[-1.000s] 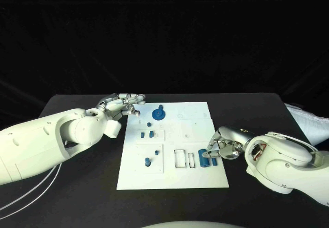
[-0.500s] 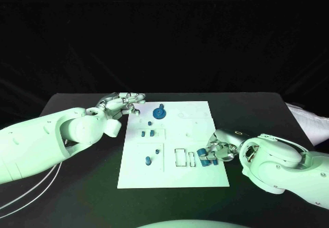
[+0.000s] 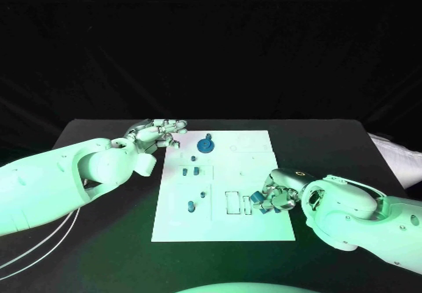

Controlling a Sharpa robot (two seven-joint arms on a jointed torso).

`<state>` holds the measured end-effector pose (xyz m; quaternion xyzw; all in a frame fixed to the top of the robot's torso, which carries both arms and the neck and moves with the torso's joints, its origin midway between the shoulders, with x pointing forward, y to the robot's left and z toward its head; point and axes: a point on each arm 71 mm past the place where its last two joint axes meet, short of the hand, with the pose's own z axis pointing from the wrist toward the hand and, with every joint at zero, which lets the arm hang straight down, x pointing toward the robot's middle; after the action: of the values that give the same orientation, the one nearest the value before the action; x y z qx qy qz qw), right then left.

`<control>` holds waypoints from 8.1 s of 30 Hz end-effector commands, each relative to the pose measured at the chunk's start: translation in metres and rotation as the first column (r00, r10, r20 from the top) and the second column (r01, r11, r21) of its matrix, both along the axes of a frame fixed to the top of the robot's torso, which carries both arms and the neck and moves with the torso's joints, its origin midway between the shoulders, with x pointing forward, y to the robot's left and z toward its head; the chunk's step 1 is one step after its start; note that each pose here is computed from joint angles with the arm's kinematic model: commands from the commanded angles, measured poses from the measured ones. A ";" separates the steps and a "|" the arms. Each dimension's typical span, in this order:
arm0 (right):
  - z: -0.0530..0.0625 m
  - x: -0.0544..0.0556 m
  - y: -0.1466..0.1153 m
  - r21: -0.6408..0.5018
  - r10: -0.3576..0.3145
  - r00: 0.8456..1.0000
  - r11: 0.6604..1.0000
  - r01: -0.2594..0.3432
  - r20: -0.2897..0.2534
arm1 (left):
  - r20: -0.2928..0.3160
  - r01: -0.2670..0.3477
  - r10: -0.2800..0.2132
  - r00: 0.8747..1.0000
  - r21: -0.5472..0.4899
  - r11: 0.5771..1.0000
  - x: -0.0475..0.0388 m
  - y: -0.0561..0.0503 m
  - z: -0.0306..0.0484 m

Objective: Assemble the parts on the task board

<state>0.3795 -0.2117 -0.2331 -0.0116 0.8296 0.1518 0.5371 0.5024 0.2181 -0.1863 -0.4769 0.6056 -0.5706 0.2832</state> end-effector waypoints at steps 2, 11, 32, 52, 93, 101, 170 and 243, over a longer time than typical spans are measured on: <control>-0.004 -0.001 -0.001 -0.028 -0.001 1.000 1.000 0.002 0.022 | 0.000 0.023 -0.023 1.000 -0.011 1.000 -0.0008 -0.003 0.0002; 0.010 -0.005 0.001 0.118 -0.048 0.992 0.992 0.034 0.113 | -0.004 0.031 -0.031 1.000 -0.010 0.999 -0.0017 -0.003 -0.0018; 0.009 -0.007 0.030 0.194 -0.008 0.999 0.981 0.017 -0.047 | -0.011 0.039 -0.039 0.999 -0.013 0.999 -0.0029 -0.005 -0.0049; 0.003 -0.005 0.043 0.116 0.042 0.999 0.993 -0.038 -0.034 | -0.012 0.050 -0.050 0.999 -0.017 0.999 -0.0039 -0.005 -0.0048; 0.003 -0.008 0.045 0.092 0.085 0.996 0.992 -0.088 0.038 | -0.017 0.054 -0.054 0.998 -0.016 0.998 -0.0044 -0.003 -0.0051; 0.018 -0.014 0.023 0.243 0.014 0.997 0.969 -0.032 0.077 | -0.018 0.054 -0.055 0.998 -0.016 0.998 -0.0042 -0.003 -0.0053; -0.020 -0.013 -0.016 -0.381 0.171 0.985 0.912 -0.151 0.018 | -0.024 0.055 -0.055 0.998 -0.014 0.998 -0.0049 -0.001 -0.0064; -0.011 -0.010 0.018 0.166 -0.063 0.988 0.982 0.086 -0.141 | -0.026 0.062 -0.062 0.998 -0.016 0.998 -0.0056 -0.003 -0.0062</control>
<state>0.3703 -0.1953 -0.2427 0.0848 0.8445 0.2051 0.4873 0.4975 0.2175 -0.1936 -0.4738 0.6179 -0.5708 0.2605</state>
